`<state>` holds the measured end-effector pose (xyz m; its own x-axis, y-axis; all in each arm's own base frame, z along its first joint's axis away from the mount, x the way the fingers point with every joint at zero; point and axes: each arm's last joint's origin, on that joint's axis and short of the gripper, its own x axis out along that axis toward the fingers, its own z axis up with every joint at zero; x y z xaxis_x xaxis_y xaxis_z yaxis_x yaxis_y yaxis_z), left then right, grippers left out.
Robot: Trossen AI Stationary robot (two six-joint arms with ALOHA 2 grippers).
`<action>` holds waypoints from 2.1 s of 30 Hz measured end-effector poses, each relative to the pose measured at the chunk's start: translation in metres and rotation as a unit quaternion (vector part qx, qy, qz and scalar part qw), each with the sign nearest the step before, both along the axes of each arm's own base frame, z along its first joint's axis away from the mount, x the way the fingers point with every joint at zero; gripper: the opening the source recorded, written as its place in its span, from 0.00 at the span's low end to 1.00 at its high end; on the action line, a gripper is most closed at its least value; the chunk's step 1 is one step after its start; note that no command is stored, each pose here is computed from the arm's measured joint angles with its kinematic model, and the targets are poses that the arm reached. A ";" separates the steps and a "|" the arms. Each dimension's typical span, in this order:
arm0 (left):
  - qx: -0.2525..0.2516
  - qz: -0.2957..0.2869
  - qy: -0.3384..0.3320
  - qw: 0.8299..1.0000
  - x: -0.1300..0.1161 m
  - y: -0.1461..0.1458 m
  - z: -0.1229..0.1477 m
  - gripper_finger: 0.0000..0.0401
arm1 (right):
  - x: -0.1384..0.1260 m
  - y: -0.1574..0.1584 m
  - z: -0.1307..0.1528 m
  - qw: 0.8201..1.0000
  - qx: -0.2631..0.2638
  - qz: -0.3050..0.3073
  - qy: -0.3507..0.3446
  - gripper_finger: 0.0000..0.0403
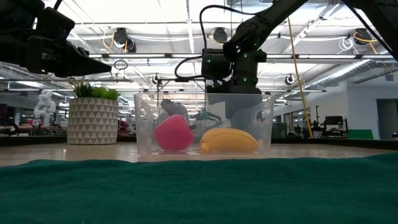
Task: Pick and placing Produce into tupperware
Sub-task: Put the black berry into transparent bin
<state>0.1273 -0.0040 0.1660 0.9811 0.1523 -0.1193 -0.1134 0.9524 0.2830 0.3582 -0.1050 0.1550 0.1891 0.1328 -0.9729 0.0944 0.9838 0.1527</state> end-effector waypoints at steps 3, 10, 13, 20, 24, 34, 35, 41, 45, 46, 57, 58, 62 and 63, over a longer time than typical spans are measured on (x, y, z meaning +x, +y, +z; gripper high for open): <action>0.000 0.000 0.001 1.000 0.000 0.000 0.000 0.06 | 0.001 0.000 -0.002 1.000 -0.002 0.008 -0.002 0.88; 0.000 0.000 0.001 1.000 0.000 0.000 0.000 0.06 | 0.001 0.000 -0.002 1.000 -0.005 0.023 -0.006 0.75; 0.000 0.000 0.001 1.000 0.000 0.000 0.000 0.06 | 0.002 -0.001 -0.002 1.000 -0.007 0.027 -0.010 0.64; -0.001 0.000 0.000 1.000 0.000 0.000 0.000 0.06 | 0.003 -0.001 -0.001 0.999 -0.011 0.033 -0.019 0.48; -0.001 0.001 0.000 1.000 0.000 0.000 0.000 0.06 | 0.003 -0.001 0.005 0.999 -0.015 0.033 -0.028 0.52; -0.001 0.000 0.000 1.000 0.000 0.000 0.000 0.06 | -0.002 0.000 0.042 0.995 -0.035 0.030 -0.087 0.52; -0.001 0.000 -0.001 1.000 0.000 0.000 0.000 0.06 | -0.003 0.000 0.044 0.995 -0.036 0.028 -0.090 0.51; -0.001 0.000 -0.001 1.000 0.000 0.000 0.000 0.06 | -0.004 0.001 0.047 0.995 -0.033 0.021 -0.093 0.52; -0.001 0.000 -0.001 1.000 0.000 0.000 0.000 0.06 | -0.005 0.001 0.047 0.995 -0.024 0.023 -0.092 0.53; -0.001 0.000 -0.001 1.000 0.000 0.000 0.000 0.06 | -0.004 0.002 0.048 0.995 -0.017 0.024 -0.095 0.52; 0.000 0.000 -0.001 1.000 0.000 0.000 0.000 0.06 | 0.011 0.011 0.097 0.988 -0.018 0.056 -0.139 0.51; 0.000 0.000 0.000 1.000 0.000 0.000 0.000 0.06 | 0.010 0.013 0.101 0.987 -0.015 0.063 -0.145 0.51; -0.003 0.001 -0.001 1.000 0.000 0.000 0.000 0.06 | 0.004 0.016 0.123 0.979 0.008 0.080 -0.188 0.51; -0.004 0.001 -0.001 1.000 0.000 0.000 0.000 0.06 | 0.002 0.016 0.128 0.977 0.013 0.078 -0.198 0.51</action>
<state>0.1273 -0.0039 0.1660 0.9809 0.1534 -0.1192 -0.1157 0.9542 0.2758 0.3602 -0.0887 0.2828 0.5262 0.2134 -0.8232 -0.1272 0.9769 0.1719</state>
